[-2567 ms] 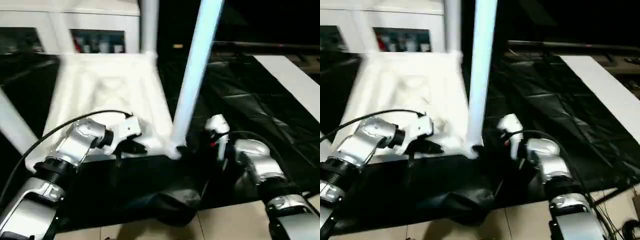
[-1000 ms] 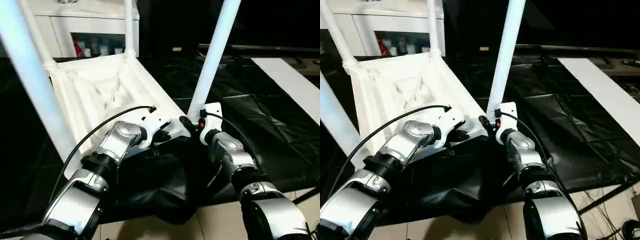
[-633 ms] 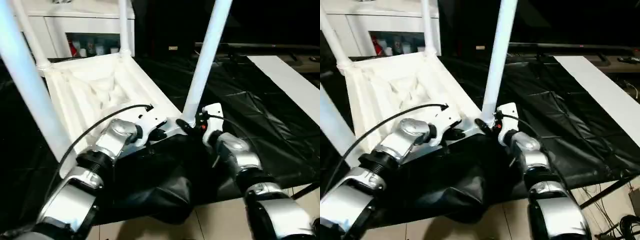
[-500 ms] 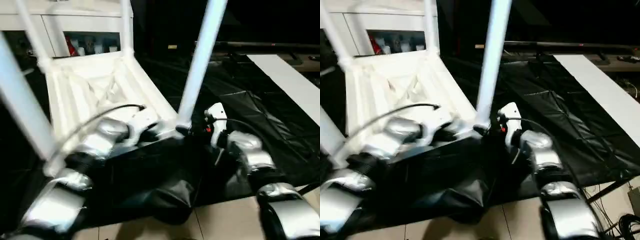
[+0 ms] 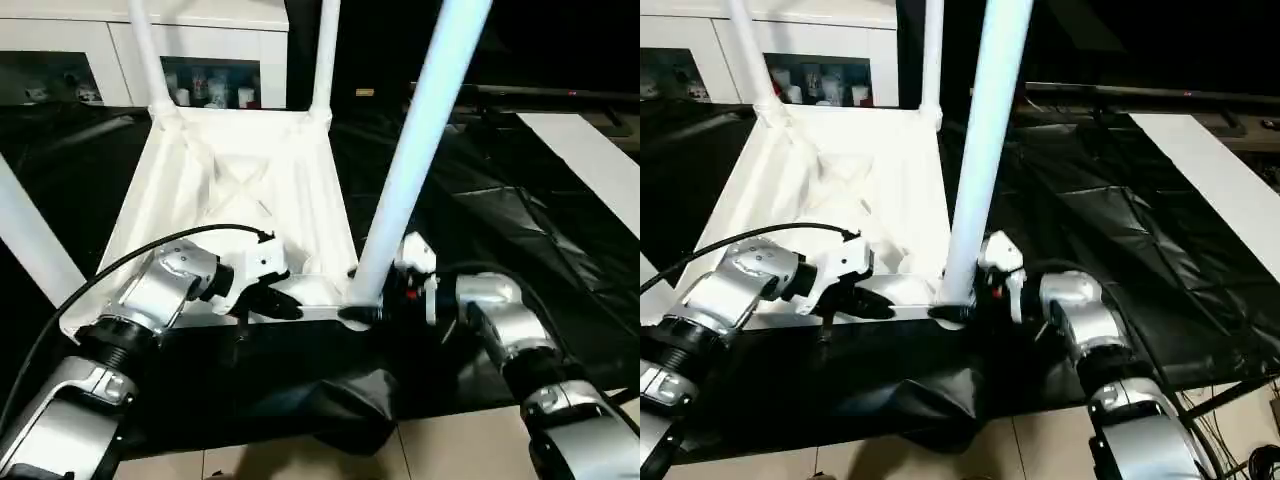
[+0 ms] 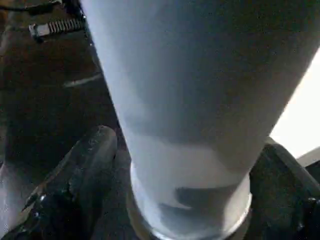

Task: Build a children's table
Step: Rotate leg to tighten

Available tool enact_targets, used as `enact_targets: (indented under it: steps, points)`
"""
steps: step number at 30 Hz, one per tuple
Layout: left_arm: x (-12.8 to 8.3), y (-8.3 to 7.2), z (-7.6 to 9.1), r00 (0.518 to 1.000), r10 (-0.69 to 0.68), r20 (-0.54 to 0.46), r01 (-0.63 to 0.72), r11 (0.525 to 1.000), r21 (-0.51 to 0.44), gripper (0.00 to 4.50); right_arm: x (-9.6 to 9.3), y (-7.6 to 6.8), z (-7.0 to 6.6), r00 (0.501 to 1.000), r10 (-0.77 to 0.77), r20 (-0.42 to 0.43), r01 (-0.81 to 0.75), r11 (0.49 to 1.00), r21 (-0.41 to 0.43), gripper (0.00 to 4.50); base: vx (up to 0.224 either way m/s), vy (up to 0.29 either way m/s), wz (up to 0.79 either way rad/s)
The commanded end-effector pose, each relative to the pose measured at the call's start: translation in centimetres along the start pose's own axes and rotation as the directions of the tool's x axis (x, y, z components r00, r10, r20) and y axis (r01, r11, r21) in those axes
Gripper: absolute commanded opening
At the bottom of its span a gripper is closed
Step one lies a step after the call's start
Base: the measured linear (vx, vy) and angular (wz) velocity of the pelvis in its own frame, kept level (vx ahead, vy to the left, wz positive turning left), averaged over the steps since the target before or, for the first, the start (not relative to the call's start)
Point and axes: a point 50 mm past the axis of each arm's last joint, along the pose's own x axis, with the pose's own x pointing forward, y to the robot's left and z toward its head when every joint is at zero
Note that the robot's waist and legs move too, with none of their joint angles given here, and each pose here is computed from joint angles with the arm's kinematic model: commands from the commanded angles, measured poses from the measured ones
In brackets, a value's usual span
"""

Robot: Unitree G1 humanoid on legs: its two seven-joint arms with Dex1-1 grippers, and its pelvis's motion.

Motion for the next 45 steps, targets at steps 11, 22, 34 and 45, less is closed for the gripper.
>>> enact_targets:
  steps: [11,22,34,45]
  points:
    - [0.8,-0.9,-0.5,0.996,-0.077,-0.033,0.076,0.997,-0.020,0.00,-0.5,0.0,-0.1,1.000,0.011,-0.028,-0.011,1.000,0.007,2.75,0.000,0.000,0.00]
    - [3.6,2.0,0.2,0.944,0.324,-0.058,-0.329,0.928,-0.177,0.00,1.1,-2.8,-1.7,0.823,-0.567,-0.031,0.557,0.796,0.236,2.67,-0.010,0.000,0.00]
    - [6.9,2.5,2.1,0.889,0.454,-0.059,-0.455,0.865,-0.212,0.00,5.0,-2.6,-0.5,0.724,-0.688,-0.050,0.665,0.678,0.312,2.67,0.000,0.000,0.00]
    - [5.7,2.4,1.1,0.921,0.385,-0.064,-0.390,0.905,-0.171,0.00,4.2,-2.5,1.1,0.865,-0.498,0.065,0.483,0.860,0.165,3.74,0.000,0.000,0.00]
